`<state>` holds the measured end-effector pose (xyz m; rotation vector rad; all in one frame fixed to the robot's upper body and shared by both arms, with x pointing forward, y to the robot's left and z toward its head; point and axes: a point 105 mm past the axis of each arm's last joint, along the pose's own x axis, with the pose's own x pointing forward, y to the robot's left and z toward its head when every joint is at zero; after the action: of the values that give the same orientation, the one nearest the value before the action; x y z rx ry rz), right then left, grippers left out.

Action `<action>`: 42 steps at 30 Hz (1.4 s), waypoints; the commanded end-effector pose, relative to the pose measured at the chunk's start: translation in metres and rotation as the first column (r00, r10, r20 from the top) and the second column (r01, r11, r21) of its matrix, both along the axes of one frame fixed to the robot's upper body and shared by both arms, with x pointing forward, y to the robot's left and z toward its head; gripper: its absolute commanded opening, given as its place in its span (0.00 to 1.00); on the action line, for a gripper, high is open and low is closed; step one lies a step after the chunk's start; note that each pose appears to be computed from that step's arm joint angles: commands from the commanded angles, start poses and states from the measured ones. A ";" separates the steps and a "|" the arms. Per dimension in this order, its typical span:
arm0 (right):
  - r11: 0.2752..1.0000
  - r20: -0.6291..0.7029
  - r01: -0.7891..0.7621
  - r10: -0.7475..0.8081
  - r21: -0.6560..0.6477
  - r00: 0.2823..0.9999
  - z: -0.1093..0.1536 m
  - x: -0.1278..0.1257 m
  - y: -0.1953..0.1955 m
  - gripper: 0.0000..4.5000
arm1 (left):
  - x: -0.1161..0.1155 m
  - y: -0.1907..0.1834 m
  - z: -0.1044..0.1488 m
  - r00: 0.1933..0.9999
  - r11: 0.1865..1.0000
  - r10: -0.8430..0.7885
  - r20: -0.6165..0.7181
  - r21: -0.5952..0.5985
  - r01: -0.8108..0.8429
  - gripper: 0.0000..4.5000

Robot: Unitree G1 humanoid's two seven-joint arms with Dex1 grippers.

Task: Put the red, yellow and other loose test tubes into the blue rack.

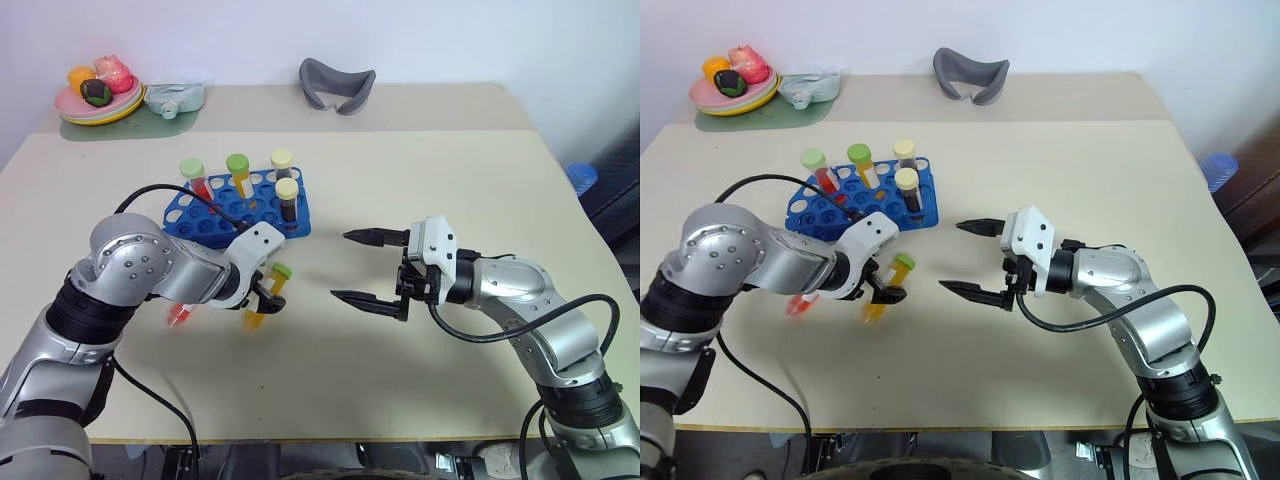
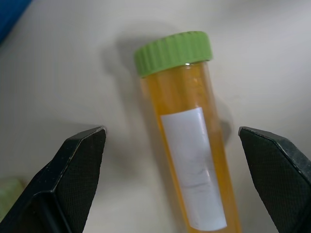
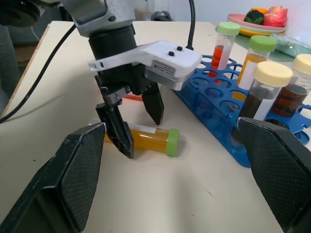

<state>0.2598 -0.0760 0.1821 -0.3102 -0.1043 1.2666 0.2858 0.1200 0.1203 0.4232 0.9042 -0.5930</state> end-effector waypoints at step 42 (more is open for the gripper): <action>0.998 0.053 -0.044 0.043 0.034 0.998 0.014 -0.008 0.011 1.00 | 0.009 0.017 0.017 0.960 0.959 0.267 0.089 0.072 -0.274 0.17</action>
<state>0.2578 -0.0707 0.1876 -0.3067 -0.1300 1.2708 0.2914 0.1380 0.1253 0.3822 0.9457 -0.2904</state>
